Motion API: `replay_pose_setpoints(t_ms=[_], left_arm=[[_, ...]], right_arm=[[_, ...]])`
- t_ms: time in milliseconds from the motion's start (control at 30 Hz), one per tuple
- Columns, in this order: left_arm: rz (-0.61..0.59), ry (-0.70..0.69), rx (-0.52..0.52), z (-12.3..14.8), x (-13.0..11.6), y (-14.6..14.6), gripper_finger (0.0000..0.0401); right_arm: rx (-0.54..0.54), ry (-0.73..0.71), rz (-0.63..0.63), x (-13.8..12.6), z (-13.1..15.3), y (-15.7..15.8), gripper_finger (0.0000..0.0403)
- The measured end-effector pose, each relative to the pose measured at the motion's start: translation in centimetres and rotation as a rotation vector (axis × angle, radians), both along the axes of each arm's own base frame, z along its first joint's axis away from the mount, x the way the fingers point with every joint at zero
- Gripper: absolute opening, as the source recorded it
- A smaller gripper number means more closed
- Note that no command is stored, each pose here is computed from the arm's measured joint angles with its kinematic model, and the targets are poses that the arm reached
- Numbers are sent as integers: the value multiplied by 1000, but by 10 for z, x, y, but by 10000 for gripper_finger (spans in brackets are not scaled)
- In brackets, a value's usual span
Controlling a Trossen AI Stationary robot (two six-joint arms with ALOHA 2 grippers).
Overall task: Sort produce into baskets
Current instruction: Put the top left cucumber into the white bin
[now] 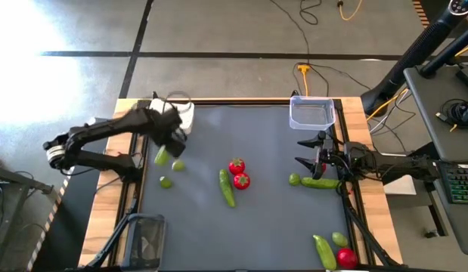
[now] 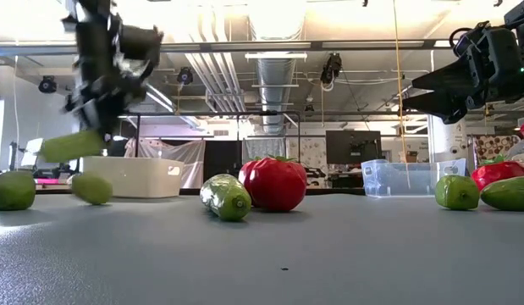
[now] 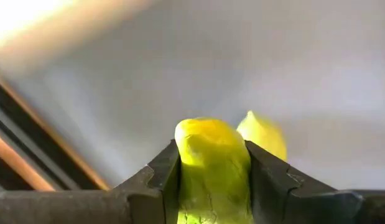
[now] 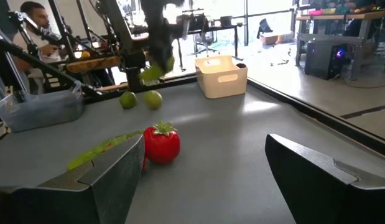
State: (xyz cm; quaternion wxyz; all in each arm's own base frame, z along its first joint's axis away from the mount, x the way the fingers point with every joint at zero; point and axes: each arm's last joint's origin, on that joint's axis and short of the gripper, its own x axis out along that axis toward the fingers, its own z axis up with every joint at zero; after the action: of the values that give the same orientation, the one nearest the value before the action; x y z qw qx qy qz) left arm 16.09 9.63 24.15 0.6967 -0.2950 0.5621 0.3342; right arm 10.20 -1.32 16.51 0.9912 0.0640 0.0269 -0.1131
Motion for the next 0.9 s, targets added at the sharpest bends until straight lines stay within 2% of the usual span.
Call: replay_pose_setpoints(t_ms=[67,133,233,300,433,567,633,767,900], left_arm=[[-75,11,102,22,6,13,118],[-162,78,177,38,12,31,118],[-328,170,249,52,20,64,118],[-451,222,256,52,27,87,118],[-657,312,230,39,40,121,118],[-760,473,235,13,56,147,118],[-787,518,199,0,61,154,118],[-783,509,122,-25,68,161,118],[-783,531,60,-44,67,165,148]], right_arm=[[0,0,0,0,0,0,325],[0,0,0,0,0,0,325],[0,0,0,0,0,0,325],[0,0,0,0,0,0,325],[0,0,0,0,0,0,325],[0,0,0,0,0,0,325],[0,0,0,0,0,0,325],[0,0,0,0,0,0,325],[0,0,0,0,0,0,325]])
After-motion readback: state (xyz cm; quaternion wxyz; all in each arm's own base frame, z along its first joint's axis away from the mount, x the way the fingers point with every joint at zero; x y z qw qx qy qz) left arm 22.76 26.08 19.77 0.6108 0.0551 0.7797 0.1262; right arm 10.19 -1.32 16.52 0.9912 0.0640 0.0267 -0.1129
